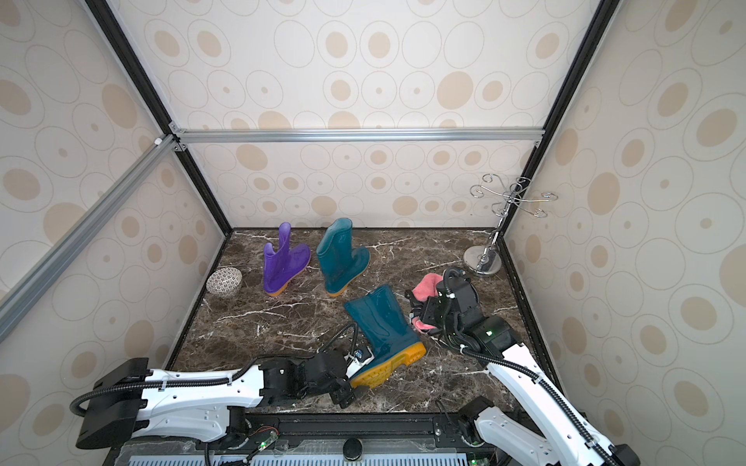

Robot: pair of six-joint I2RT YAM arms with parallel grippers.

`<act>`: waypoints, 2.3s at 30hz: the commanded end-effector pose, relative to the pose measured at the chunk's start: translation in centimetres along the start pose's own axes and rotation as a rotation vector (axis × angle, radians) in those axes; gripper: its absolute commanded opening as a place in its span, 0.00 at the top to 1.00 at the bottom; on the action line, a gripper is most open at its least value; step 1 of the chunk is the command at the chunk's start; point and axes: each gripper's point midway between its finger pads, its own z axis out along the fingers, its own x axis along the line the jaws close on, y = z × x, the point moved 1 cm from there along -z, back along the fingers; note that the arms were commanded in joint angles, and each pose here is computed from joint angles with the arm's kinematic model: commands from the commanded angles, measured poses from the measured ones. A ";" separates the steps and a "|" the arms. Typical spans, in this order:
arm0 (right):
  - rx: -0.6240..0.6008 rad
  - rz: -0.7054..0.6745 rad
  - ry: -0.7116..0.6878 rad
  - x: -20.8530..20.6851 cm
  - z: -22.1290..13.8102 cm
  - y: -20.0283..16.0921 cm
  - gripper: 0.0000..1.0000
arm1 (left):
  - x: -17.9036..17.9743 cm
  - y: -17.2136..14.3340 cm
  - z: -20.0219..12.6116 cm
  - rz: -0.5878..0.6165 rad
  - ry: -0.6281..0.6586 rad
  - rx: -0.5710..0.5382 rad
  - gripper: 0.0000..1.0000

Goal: Wipe the rubber boots with a cloth
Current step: Wipe the dirt off the rubber boot, then place the cleaning item at the center of the board.

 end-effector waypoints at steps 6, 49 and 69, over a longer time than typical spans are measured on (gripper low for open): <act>0.054 0.117 -0.078 -3.3 0.6 -0.8 1.00 | 4.5 8.5 -5.1 -0.218 0.041 -0.235 0.00; 0.006 0.536 -0.481 -13.6 3.4 0.1 0.02 | 12.2 4.4 2.1 -0.785 0.207 -0.229 0.00; 0.090 0.450 -0.391 -10.3 -1.9 1.0 0.01 | 0.9 19.0 2.6 -0.013 -0.261 -0.414 0.00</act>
